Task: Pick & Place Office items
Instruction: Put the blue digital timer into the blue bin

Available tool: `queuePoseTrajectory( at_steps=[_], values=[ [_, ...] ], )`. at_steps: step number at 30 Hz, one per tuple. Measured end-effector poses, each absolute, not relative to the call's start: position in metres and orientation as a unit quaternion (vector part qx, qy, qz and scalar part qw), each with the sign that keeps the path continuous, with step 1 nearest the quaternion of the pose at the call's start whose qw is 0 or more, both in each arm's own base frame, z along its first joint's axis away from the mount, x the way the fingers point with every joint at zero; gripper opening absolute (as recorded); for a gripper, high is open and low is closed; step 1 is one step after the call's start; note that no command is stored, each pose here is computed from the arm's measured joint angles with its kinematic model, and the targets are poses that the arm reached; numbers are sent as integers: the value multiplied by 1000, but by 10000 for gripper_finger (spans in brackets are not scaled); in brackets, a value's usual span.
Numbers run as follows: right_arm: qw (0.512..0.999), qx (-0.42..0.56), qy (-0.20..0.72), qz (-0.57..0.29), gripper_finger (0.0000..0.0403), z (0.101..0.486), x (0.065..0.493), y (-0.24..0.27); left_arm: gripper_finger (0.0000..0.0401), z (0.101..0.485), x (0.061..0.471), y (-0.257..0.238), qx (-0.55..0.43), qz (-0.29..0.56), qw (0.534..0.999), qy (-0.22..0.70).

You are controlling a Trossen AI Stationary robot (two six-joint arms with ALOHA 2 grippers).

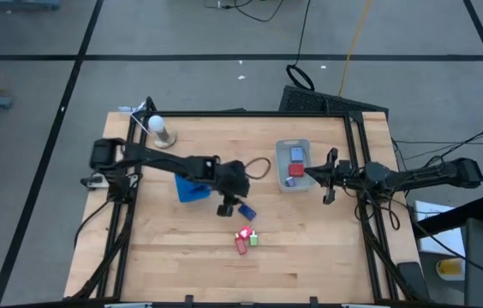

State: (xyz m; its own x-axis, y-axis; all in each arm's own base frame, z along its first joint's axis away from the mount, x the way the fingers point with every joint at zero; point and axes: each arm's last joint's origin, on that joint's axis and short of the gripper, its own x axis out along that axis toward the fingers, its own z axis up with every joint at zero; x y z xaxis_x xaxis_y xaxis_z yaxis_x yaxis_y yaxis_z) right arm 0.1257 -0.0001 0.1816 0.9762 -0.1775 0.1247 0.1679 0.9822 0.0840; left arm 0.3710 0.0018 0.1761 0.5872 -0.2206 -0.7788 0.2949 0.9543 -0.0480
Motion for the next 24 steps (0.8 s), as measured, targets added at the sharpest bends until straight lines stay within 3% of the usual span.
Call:
queuePoseTrajectory(
  at_steps=[7, 12, 17, 24],
  values=[
    [995, 52, -44, -75, 4, 177, 127, 3, 271, 171, 397, -15, 102, -212, 863, 447],
    [996, 53, -36, -69, 4, 175, 127, 5, 329, 166, 405, -21, 138, -227, 839, 475],
    [995, 62, -32, -70, 4, 174, 128, 5, 340, 151, 407, -22, 179, -218, 820, 498],
    [995, 63, -28, -70, 4, 173, 129, 5, 314, 136, 410, -22, 180, -223, 812, 508]
  ],
)
